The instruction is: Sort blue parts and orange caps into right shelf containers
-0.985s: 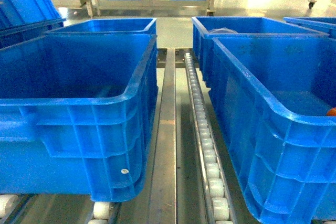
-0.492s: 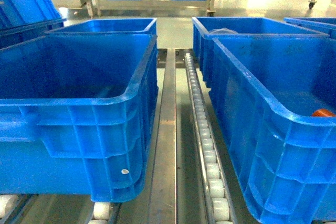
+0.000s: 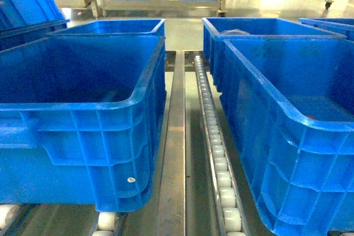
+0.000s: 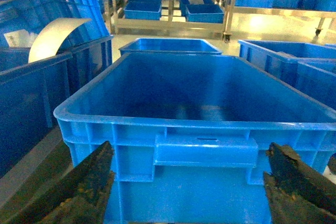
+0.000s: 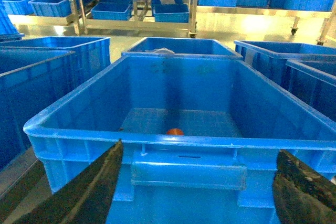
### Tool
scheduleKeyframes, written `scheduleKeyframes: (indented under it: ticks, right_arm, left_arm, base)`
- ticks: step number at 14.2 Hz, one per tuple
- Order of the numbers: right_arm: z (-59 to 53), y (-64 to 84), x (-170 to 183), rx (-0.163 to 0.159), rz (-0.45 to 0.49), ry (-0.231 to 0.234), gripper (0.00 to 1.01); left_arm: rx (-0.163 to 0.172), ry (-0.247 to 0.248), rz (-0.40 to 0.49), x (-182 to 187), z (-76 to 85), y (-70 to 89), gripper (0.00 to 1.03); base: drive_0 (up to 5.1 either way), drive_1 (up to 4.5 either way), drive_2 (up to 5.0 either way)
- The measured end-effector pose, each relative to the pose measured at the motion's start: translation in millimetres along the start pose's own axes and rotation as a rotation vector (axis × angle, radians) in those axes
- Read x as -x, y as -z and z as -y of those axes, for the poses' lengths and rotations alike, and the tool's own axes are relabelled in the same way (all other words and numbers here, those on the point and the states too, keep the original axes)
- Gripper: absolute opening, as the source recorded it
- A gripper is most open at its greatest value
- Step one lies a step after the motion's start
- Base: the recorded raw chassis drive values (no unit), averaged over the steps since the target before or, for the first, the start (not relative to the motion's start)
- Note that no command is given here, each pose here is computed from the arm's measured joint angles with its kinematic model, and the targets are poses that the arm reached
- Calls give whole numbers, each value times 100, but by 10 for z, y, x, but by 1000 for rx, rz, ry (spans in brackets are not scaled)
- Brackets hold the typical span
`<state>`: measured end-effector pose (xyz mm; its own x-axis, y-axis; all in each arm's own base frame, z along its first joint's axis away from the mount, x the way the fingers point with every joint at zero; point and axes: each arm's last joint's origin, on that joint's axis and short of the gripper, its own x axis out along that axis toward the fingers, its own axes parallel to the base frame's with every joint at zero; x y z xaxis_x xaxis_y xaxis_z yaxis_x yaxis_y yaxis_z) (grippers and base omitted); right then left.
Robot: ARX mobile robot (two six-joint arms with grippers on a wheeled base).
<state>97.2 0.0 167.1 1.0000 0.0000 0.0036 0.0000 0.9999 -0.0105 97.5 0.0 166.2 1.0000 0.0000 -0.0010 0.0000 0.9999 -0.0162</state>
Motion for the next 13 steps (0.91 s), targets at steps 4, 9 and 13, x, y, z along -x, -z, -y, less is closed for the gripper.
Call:
scheduleKeyframes:
  ticks: [4, 9, 13]
  right_arm:
    - [0, 0, 0, 0, 0, 0, 98]
    - [0, 0, 0, 0, 0, 0, 98]
    - [0, 0, 0, 0, 0, 0, 98]
  left_arm:
    - [-2, 0, 0, 0, 0, 0, 98]
    - [-2, 0, 0, 0, 0, 0, 98]
    - [-2, 0, 0, 0, 0, 0, 98]
  base:
    - [0, 0, 0]
    - [0, 0, 0]
    - [0, 0, 0]
